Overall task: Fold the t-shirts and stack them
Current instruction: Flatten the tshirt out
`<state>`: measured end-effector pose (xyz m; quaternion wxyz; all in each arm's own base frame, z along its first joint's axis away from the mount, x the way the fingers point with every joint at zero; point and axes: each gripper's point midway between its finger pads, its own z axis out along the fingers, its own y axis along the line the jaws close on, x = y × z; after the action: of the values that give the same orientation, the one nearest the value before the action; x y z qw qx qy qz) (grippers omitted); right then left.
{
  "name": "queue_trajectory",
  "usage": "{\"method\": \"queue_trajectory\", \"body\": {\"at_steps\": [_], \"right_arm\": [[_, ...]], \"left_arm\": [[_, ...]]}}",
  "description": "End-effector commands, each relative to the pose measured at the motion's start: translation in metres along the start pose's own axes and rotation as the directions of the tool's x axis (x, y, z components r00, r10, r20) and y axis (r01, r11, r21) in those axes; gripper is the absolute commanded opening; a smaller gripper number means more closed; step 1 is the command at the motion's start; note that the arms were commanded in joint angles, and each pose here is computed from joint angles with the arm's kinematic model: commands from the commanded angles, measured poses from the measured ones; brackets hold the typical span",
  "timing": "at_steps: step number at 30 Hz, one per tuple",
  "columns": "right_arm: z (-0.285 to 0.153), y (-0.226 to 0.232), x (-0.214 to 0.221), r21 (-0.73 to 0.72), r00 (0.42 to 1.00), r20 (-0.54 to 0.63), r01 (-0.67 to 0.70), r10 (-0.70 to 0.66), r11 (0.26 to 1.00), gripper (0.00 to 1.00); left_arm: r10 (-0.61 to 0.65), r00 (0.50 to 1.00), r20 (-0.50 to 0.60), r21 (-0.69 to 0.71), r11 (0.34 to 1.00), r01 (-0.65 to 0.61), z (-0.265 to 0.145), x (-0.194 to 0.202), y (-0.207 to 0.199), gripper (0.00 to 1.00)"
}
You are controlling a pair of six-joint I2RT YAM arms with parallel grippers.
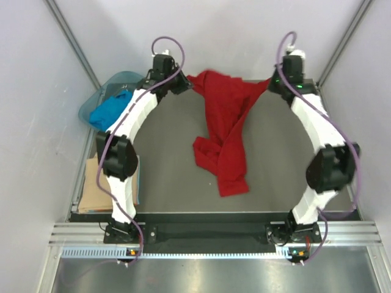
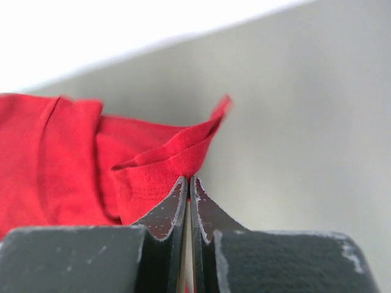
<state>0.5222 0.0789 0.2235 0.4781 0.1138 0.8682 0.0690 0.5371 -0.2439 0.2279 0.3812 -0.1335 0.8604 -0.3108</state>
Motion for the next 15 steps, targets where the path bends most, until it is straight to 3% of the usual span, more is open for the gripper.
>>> {"method": "queue_trajectory", "body": {"at_steps": [1,2,4,7,10,13,15], "right_arm": [[-0.123,-0.011,-0.112,-0.010,0.947,0.313,-0.079,0.078,0.997,0.00],[-0.130,-0.014,-0.104,-0.003,0.951,0.300,-0.075,0.072,0.997,0.00],[-0.159,-0.019,-0.100,-0.009,0.944,0.318,-0.085,0.083,0.996,0.00],[-0.162,-0.044,-0.029,0.044,0.976,0.202,-0.089,0.078,0.995,0.00],[-0.176,-0.052,0.020,0.012,0.979,0.161,-0.128,0.124,0.992,0.00],[-0.158,-0.067,0.141,-0.018,0.979,-0.041,-0.200,0.199,0.980,0.00],[-0.159,-0.063,0.179,-0.063,0.963,-0.114,-0.251,0.243,0.966,0.00]], "left_arm": [[0.045,0.988,0.145,0.161,0.985,-0.069,-0.092,-0.048,-0.074,0.00],[0.046,0.985,0.166,0.180,0.981,-0.076,-0.113,-0.051,-0.082,0.00],[0.047,0.992,0.118,0.159,0.985,-0.066,-0.114,-0.026,-0.067,0.00],[0.070,0.997,0.044,0.096,0.993,-0.074,-0.122,0.028,-0.036,0.00],[0.092,0.995,-0.049,0.044,0.995,-0.090,-0.126,0.100,0.005,0.00],[0.071,0.985,-0.159,0.003,0.997,-0.071,-0.128,0.175,0.050,0.00],[0.037,0.969,-0.245,-0.100,0.993,-0.064,-0.125,0.222,0.098,0.00]]}}
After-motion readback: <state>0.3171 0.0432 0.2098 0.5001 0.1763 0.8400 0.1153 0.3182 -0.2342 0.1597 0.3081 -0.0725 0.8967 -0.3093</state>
